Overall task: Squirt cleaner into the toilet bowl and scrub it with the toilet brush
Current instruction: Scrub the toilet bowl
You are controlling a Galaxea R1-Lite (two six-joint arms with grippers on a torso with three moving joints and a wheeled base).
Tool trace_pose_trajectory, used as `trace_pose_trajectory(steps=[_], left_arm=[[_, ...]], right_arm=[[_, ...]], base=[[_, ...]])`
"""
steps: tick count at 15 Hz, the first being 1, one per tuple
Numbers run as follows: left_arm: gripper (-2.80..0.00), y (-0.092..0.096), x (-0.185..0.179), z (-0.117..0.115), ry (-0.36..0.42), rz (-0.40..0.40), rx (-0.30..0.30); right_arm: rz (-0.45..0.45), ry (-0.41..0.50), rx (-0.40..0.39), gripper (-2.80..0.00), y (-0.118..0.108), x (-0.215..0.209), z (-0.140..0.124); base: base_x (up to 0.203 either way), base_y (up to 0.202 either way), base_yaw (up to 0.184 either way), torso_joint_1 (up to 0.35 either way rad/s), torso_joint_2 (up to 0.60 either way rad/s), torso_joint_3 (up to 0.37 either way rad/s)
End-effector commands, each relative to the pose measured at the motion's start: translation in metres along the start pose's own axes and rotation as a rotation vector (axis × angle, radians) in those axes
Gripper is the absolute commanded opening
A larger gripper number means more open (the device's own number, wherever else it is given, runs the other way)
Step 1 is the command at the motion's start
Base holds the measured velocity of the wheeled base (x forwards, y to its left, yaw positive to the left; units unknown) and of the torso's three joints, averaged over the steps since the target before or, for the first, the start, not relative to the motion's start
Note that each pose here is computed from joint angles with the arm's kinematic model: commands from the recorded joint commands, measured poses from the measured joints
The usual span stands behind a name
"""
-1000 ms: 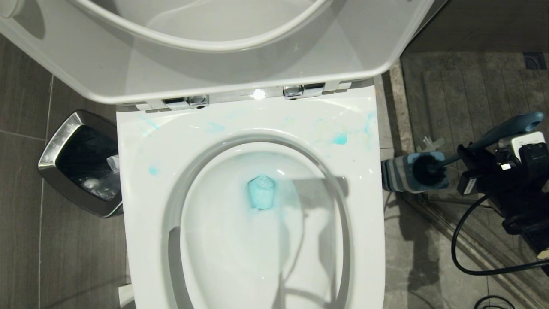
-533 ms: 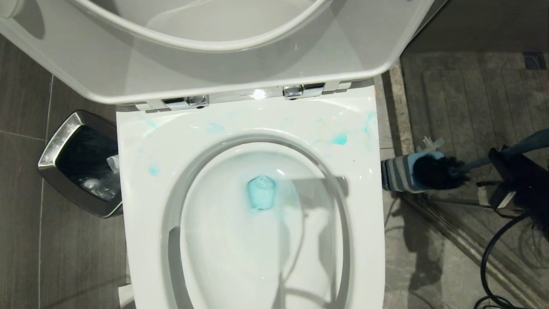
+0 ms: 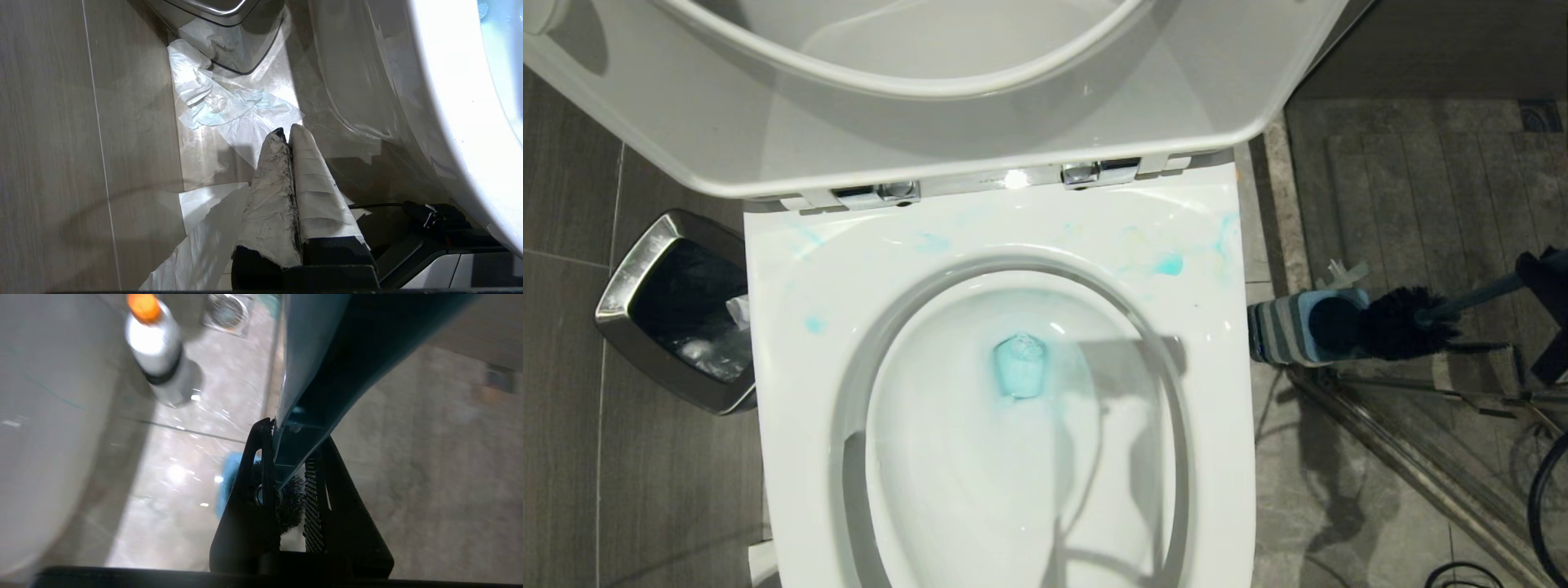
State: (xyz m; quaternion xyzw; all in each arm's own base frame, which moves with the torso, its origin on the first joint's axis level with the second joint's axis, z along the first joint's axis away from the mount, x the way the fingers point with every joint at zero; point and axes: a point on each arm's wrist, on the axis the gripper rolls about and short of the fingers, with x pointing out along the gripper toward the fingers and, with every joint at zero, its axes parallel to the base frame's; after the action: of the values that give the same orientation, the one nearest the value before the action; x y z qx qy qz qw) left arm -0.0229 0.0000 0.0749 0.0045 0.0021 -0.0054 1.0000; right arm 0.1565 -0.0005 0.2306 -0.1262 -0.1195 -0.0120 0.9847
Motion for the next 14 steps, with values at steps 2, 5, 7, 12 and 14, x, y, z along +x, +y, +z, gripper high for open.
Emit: trace_pose_trajectory(steps=[2, 5, 7, 12, 14], left_arm=[[-2.8, 0.0, 0.0, 0.0, 0.0, 0.0, 0.0], [-2.8, 0.0, 0.0, 0.0, 0.0, 0.0, 0.0], [-2.8, 0.0, 0.0, 0.0, 0.0, 0.0, 0.0], [-2.8, 0.0, 0.0, 0.0, 0.0, 0.0, 0.003], [-2.8, 0.0, 0.0, 0.0, 0.0, 0.0, 0.002]], right_arm=[[0.045, -0.049, 0.039, -2.8, -0.009, -0.006, 0.043], [0.125, -0.009, 0.053, -2.8, -0.01, -0.015, 0.064], [0.135, -0.013, 0.045, -2.8, -0.012, -0.015, 0.074], [0.13, 0.001, 0.013, -2.8, -0.012, -0.015, 0.073], [0.132, 0.005, 0.004, -2.8, -0.011, -0.014, 0.072]], base=[[0.0, 0.0, 0.0, 0.0, 0.0, 0.0], [0.0, 0.0, 0.0, 0.0, 0.0, 0.0], [0.0, 0.0, 0.0, 0.0, 0.0, 0.0], [0.0, 0.0, 0.0, 0.0, 0.0, 0.0], [0.0, 0.0, 0.0, 0.0, 0.0, 0.0]])
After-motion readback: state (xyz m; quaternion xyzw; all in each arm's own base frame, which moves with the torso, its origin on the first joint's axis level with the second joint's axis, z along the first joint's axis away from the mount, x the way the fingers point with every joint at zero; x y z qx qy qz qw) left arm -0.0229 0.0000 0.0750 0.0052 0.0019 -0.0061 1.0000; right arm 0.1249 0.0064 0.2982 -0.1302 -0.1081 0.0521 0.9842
